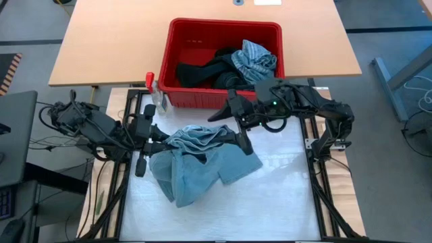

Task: Fold laundry
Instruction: Fold the blue pants from the red laundry bin

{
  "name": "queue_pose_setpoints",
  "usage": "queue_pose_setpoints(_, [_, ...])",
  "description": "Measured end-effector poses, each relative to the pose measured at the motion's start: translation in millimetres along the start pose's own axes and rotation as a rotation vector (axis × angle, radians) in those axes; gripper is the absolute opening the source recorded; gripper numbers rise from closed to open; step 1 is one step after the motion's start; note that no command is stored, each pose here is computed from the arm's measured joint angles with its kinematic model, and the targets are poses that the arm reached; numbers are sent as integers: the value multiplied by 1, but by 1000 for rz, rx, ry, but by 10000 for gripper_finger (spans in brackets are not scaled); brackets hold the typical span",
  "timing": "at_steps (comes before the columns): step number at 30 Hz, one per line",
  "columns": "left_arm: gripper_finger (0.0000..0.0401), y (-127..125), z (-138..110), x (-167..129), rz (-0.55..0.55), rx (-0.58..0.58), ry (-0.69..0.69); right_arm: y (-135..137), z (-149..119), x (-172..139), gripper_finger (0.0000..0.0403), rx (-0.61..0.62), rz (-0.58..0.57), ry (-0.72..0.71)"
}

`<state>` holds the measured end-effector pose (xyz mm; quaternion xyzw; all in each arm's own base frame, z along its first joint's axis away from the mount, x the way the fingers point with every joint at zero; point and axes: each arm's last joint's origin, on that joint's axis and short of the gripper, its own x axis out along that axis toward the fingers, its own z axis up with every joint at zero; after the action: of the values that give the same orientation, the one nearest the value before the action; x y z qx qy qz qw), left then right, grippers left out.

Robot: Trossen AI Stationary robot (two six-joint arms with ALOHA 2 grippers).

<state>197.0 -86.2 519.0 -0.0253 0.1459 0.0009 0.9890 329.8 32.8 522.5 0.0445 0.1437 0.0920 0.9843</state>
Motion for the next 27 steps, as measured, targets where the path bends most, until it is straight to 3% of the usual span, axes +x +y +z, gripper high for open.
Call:
queue_pose_setpoints(7, [25,-7,-4,17,6,48,39,-15,-3,-2,331,78,43,47])
queue_pose_setpoints(15, [25,-2,-4,19,45,65,38,-9,-24,38,331,114,166,180])
queue_pose_setpoints(27, [25,3,-12,19,87,76,125,-8,-24,42,331,113,190,173])
